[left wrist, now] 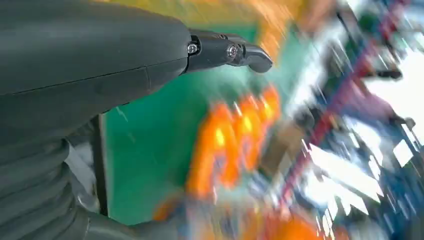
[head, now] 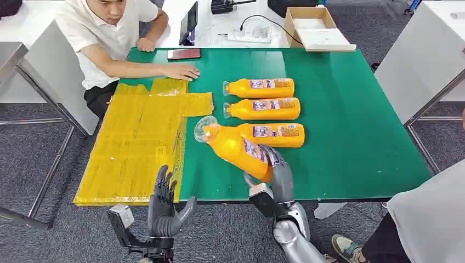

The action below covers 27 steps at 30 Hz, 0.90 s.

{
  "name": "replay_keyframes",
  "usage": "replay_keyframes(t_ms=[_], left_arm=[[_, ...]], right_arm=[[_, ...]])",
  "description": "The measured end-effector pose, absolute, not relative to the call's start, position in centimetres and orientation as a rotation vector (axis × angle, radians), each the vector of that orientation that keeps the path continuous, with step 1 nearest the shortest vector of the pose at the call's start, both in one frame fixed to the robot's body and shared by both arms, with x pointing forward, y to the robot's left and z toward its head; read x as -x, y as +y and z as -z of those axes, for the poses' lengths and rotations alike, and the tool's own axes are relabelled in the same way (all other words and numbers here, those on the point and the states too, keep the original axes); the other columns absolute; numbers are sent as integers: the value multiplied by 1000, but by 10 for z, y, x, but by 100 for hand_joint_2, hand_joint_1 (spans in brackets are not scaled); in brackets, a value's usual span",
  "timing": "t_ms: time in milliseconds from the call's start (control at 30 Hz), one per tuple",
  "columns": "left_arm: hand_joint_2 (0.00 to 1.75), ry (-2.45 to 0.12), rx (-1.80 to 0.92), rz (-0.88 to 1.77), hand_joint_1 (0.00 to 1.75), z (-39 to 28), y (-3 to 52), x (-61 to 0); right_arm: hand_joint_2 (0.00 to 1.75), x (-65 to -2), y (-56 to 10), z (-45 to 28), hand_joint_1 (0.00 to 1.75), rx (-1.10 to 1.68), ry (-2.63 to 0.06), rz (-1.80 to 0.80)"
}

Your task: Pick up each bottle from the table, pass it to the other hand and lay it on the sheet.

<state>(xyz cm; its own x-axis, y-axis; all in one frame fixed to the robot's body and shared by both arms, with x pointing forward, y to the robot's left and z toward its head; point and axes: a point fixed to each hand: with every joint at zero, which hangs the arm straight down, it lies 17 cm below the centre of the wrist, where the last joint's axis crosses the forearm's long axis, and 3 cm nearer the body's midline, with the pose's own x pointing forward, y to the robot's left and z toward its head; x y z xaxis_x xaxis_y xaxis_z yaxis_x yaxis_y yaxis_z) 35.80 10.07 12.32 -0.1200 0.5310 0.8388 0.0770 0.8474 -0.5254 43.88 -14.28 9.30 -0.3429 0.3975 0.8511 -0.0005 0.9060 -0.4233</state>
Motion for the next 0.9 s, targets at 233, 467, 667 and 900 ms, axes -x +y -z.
replay_keyframes(t_ms=[233,467,667,900], left_arm=[[175,-1657,572,-378,0,-137,86,-354],[175,-1551,594,-402,0,-119,83,-358],[175,-1508,603,-437,0,-110,86,-359],[175,-1506,603,-442,0,-110,87,-359]], right_arm=[[175,-407,-41,-78,175,69,-1889,-655],[175,-381,7,-74,175,1,-1911,-763],[175,-370,22,-78,175,-10,-1941,-796],[175,-369,24,-78,175,-11,-1943,-799]])
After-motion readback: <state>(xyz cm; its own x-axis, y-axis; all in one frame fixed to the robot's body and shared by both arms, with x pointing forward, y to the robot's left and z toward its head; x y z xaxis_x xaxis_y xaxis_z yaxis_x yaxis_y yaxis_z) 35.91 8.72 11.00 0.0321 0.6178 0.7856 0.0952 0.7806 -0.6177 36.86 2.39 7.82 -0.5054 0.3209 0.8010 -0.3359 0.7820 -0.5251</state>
